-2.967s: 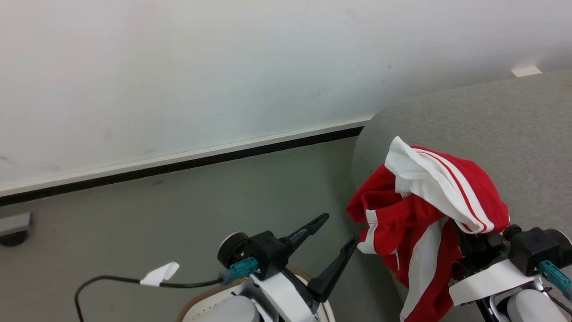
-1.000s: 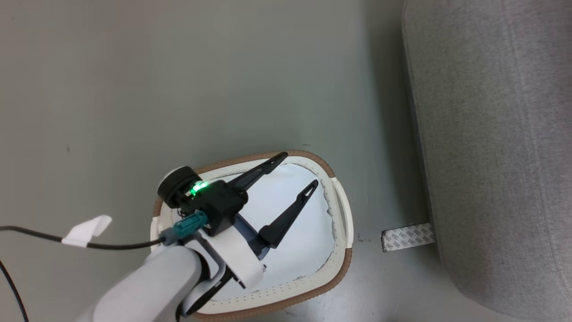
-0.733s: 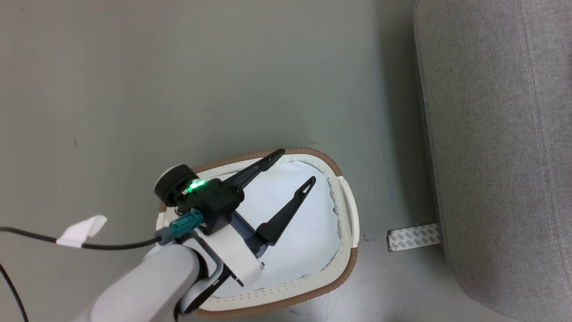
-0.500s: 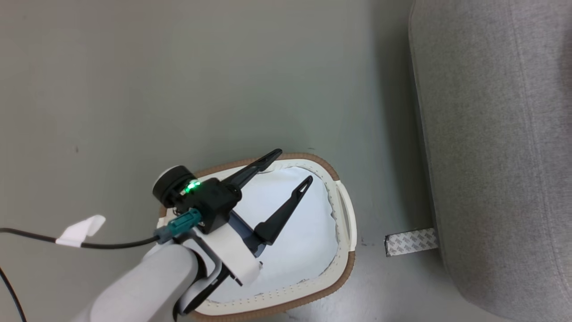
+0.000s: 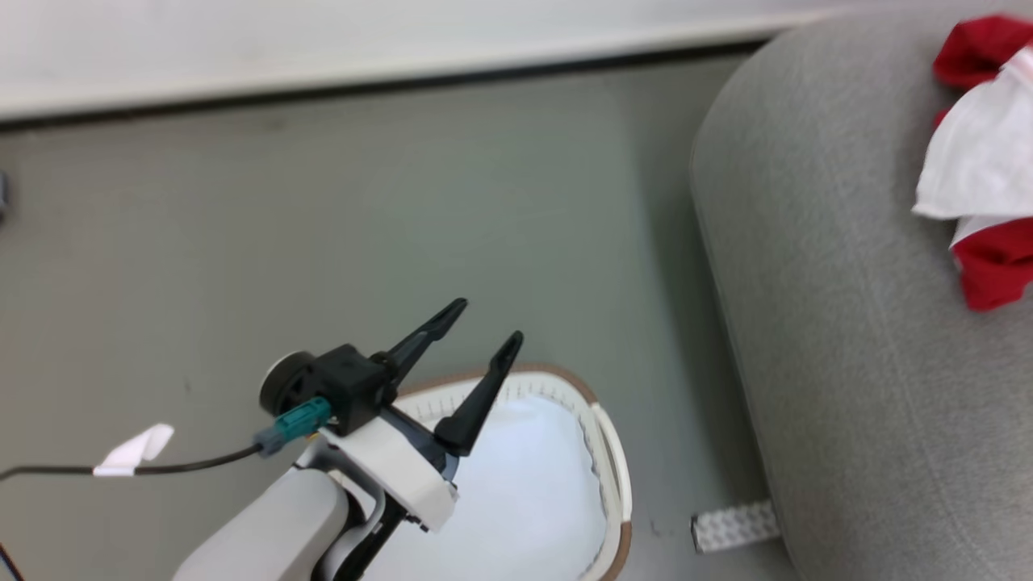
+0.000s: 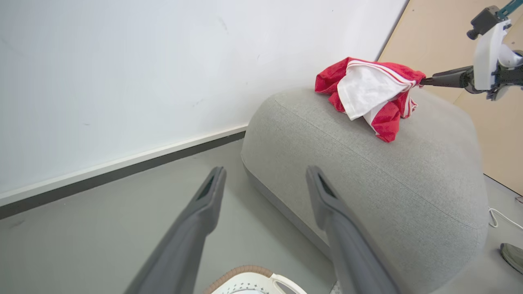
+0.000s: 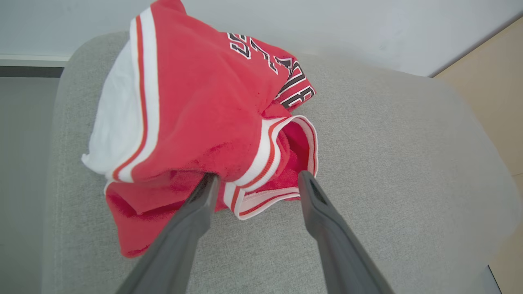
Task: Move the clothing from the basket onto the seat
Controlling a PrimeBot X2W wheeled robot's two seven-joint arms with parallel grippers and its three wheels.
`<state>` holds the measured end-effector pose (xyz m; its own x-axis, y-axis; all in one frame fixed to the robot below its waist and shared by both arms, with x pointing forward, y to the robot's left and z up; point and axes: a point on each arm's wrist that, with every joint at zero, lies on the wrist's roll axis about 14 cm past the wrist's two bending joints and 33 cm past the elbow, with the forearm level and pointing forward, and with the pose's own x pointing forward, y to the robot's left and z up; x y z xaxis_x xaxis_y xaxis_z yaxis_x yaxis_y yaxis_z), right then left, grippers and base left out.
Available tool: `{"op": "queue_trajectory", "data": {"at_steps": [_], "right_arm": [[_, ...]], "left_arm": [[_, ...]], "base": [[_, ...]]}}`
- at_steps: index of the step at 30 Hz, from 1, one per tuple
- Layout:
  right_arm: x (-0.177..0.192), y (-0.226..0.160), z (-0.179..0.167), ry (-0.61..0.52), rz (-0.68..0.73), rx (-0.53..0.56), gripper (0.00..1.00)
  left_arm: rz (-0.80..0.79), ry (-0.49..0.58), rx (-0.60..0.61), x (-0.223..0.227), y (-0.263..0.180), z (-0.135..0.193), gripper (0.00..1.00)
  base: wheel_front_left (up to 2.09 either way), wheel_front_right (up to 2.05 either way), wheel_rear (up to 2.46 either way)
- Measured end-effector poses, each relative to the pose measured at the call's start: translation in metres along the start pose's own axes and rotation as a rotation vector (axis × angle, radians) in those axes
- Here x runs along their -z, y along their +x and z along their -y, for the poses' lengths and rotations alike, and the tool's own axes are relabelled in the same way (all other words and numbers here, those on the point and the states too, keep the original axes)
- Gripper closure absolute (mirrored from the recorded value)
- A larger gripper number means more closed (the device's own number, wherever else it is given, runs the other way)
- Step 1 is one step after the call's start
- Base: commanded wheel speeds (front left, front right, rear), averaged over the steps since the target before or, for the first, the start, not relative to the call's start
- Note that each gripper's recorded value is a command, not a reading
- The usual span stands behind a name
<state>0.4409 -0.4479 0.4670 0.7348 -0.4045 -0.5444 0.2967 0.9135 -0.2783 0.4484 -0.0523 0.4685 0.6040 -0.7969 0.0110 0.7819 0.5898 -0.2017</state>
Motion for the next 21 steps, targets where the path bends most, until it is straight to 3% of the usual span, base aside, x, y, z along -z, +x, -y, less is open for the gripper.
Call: {"op": "queue_trajectory", "data": {"at_steps": [7,18,21], "right_arm": [[-0.059,-0.058,0.014,-0.033,0.255,-0.057,0.0],[-0.144,-0.149,-0.061,0.059,0.747,-0.322,0.0],[-0.15,-0.168,-0.076,0.103,0.841,-0.363,0.0]], "left_arm": [[0.106,0.052,-0.104,-0.055,-0.02,0.001,0.0],[0.272,0.115,-0.4,-0.124,-0.093,-0.04,0.0],[0.295,0.103,-0.484,-0.127,-0.118,-0.05,0.0]], "base": [[0.0,0.0,0.0],[0.0,0.0,0.0],[0.0,0.0,0.0]]}}
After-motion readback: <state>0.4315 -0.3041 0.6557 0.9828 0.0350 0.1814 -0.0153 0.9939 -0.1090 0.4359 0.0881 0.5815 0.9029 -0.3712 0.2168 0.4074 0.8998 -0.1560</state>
